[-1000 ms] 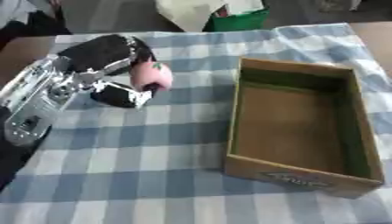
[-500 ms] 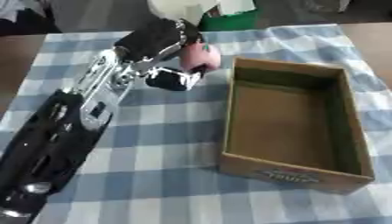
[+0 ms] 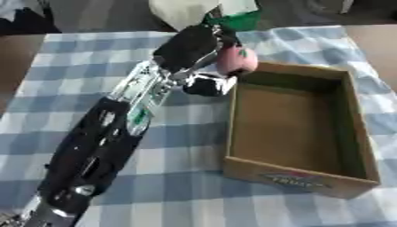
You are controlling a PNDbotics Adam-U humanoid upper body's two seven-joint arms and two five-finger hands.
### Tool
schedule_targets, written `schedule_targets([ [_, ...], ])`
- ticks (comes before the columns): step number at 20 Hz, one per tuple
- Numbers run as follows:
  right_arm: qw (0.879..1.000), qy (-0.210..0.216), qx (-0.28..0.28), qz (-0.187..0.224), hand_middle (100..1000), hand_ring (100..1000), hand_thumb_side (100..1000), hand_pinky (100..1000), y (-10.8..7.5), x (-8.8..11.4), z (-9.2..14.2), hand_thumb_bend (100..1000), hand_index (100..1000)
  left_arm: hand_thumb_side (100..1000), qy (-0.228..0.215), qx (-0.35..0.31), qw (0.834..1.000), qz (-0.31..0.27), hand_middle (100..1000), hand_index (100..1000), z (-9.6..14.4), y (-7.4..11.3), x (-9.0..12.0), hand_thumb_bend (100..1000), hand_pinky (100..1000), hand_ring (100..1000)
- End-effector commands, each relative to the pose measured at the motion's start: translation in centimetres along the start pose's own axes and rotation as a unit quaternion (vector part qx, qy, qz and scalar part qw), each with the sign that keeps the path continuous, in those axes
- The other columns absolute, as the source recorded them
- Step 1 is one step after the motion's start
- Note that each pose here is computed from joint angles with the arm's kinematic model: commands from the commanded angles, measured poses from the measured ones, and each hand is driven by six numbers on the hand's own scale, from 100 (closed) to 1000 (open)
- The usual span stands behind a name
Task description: Pick up objects on the table and place them in the box.
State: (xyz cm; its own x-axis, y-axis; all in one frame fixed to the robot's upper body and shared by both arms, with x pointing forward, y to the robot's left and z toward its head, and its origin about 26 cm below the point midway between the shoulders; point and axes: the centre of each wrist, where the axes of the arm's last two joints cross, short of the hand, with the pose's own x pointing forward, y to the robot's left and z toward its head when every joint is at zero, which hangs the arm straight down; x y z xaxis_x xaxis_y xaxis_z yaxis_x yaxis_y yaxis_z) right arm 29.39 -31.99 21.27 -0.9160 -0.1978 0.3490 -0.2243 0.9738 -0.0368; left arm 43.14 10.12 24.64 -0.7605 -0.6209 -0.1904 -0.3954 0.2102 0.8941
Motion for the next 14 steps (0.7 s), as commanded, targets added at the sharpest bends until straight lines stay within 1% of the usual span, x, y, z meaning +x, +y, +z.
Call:
schedule_targets([
  [1,1.0,-0.012,0.025,-0.013,643,831,1000,838,0.2,0.4,-1.2,100,916,358,-0.01,0.02,1.0,-0.002,526,668,-1.0,0.3,0.2,100,270,461],
  [4,0.999,-0.017,0.036,-0.034,643,831,1000,838,0.8,0.2,-1.9,100,916,358,-0.019,0.016,1.0,0.007,525,670,-1.1,-0.6,0.5,100,270,459],
  [9,0.996,-0.022,0.054,-0.064,643,832,1000,840,1.5,0.0,-2.8,100,917,360,-0.022,-0.003,1.0,0.018,527,672,-1.2,-2.3,0.9,100,276,460],
  [14,0.995,-0.026,0.06,-0.075,643,833,1000,841,1.8,0.0,-3.2,100,917,358,-0.029,0.006,1.0,0.01,521,672,-1.7,-2.5,1.3,100,274,468],
])
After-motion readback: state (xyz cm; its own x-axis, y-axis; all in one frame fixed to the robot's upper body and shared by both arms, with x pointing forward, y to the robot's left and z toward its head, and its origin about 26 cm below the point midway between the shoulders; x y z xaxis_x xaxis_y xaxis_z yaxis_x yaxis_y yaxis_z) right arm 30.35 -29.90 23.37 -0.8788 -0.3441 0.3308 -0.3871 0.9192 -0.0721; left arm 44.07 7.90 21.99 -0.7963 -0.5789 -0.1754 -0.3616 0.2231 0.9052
